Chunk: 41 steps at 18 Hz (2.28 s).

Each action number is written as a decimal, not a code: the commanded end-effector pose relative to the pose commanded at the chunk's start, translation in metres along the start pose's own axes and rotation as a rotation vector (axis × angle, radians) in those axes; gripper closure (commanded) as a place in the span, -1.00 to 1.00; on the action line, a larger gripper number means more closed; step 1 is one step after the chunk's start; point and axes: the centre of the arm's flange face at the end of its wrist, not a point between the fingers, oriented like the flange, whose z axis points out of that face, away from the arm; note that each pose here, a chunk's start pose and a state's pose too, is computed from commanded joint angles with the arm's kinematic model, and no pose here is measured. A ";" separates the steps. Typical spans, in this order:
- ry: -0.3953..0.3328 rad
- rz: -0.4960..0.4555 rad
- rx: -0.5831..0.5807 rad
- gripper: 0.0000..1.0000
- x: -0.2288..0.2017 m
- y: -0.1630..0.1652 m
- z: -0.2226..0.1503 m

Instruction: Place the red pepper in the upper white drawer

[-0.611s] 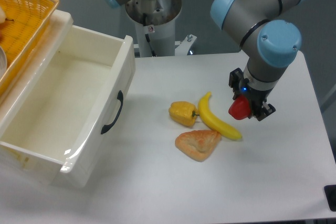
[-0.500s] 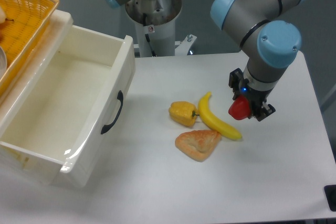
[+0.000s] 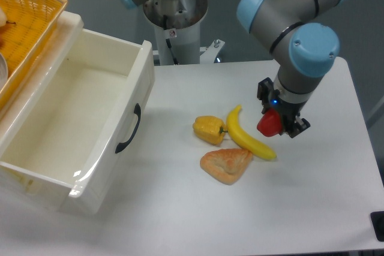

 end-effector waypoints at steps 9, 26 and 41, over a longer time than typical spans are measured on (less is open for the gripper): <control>0.008 -0.054 0.137 1.00 0.087 -0.054 -0.071; 0.009 0.016 0.373 1.00 0.221 -0.176 -0.132; 0.063 0.339 0.342 0.95 0.245 -0.258 -0.075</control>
